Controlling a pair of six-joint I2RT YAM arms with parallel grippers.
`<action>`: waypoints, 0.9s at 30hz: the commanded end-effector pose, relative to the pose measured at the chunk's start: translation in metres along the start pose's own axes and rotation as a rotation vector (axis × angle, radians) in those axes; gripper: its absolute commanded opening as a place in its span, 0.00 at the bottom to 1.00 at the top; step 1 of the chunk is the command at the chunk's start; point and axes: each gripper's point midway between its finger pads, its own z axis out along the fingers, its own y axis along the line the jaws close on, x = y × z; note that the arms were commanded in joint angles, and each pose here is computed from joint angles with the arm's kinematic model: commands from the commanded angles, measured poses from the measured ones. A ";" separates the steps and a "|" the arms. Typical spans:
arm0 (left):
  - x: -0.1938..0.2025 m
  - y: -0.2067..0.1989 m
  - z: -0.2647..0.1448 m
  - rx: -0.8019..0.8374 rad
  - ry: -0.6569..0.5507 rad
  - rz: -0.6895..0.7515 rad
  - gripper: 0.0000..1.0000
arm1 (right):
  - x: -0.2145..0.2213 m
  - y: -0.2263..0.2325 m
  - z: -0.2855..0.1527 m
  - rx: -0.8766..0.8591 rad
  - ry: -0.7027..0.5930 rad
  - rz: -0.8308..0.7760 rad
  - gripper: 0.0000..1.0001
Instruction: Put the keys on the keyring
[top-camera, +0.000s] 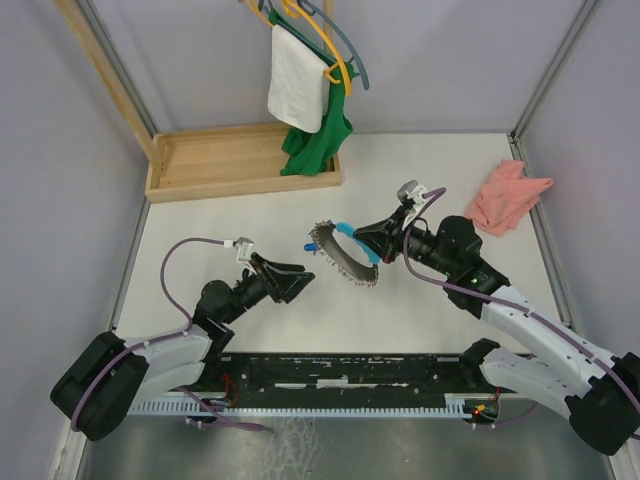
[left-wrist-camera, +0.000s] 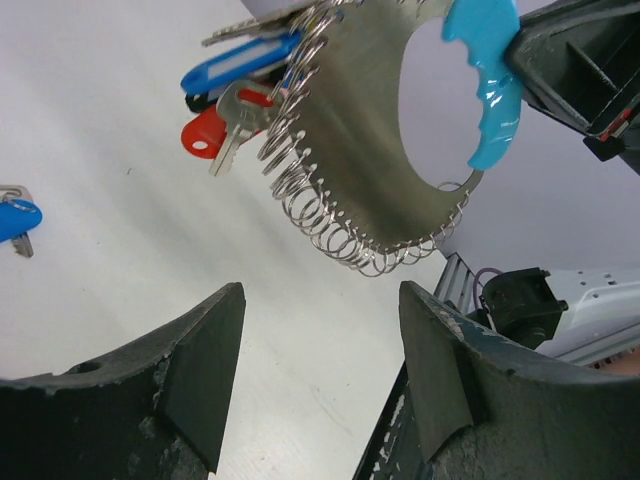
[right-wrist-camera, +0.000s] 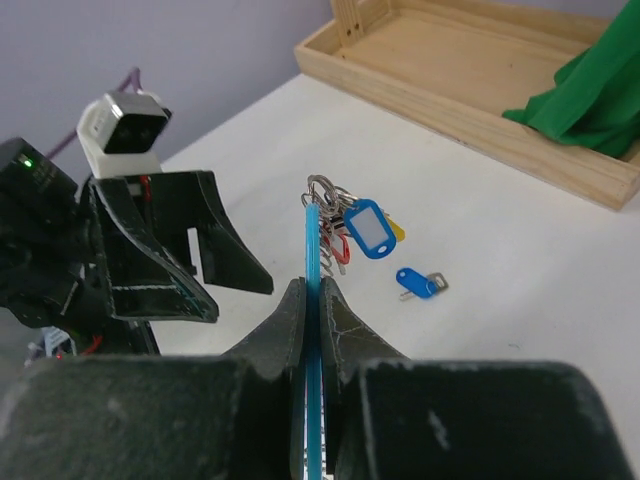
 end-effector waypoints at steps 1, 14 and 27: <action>-0.041 -0.030 0.010 0.111 -0.148 -0.027 0.70 | -0.066 0.025 -0.007 -0.093 -0.229 0.045 0.01; -0.074 -0.065 0.031 0.276 -0.236 -0.114 0.71 | -0.086 0.037 -0.017 -0.146 -0.351 0.181 0.01; -0.076 -0.081 0.047 0.367 -0.235 -0.167 0.58 | -0.084 0.039 -0.012 -0.180 -0.368 0.232 0.01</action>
